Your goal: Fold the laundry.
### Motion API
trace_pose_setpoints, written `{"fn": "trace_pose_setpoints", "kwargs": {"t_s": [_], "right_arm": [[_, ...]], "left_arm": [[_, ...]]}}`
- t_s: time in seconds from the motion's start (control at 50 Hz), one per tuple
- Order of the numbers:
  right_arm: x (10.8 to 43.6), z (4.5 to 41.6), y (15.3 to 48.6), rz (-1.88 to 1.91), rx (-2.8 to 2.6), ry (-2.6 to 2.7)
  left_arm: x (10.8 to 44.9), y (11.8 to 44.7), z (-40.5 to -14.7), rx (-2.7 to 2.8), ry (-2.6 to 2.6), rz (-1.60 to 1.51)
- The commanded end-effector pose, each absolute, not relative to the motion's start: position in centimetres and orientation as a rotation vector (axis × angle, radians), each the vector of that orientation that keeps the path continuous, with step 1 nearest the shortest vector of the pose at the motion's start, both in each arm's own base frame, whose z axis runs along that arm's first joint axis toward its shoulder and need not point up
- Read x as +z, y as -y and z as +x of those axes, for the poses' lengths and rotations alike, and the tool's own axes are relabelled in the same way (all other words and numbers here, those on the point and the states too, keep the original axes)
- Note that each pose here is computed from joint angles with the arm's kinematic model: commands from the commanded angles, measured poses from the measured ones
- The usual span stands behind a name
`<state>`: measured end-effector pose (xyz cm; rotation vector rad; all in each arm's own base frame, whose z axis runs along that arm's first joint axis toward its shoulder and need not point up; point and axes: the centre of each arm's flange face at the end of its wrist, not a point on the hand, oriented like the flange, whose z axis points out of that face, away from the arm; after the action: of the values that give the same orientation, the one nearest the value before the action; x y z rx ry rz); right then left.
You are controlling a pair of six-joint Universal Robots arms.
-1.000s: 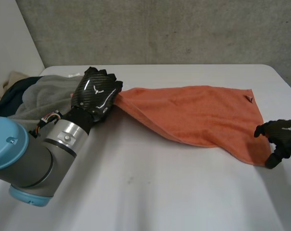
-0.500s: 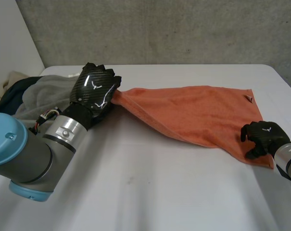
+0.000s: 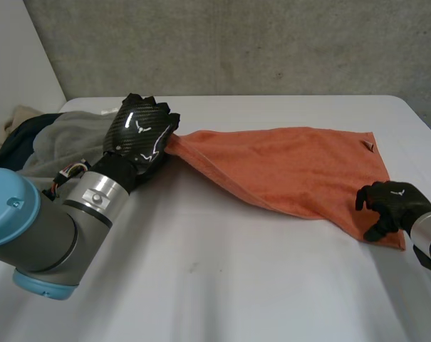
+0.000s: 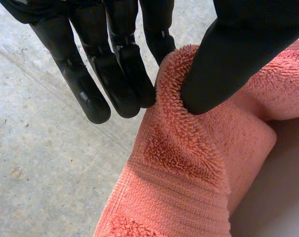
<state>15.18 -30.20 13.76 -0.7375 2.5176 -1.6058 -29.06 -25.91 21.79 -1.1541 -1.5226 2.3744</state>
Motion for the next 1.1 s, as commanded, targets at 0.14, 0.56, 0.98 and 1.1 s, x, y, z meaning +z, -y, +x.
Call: {"fn": "trace_pose_setpoints", "kwargs": {"t_s": [0.14,0.56,0.98,1.1], "right_arm": [[12.0,16.6,30.6,-0.746,-1.609,-2.470],[12.5,16.7,33.8,-0.732,-1.816,-2.470],[29.3,15.7,26.8,-1.593,-1.875,-2.495],[26.8,15.2,27.0,-1.632,-1.693,-2.562]], "left_arm": [[21.8,25.9,-29.1,2.372,1.521,-1.155],[22.0,25.9,-28.9,2.381,1.522,-1.149],[27.9,20.9,-25.5,2.028,1.867,-1.156],[23.5,21.9,-25.8,1.799,2.042,-1.212]]}}
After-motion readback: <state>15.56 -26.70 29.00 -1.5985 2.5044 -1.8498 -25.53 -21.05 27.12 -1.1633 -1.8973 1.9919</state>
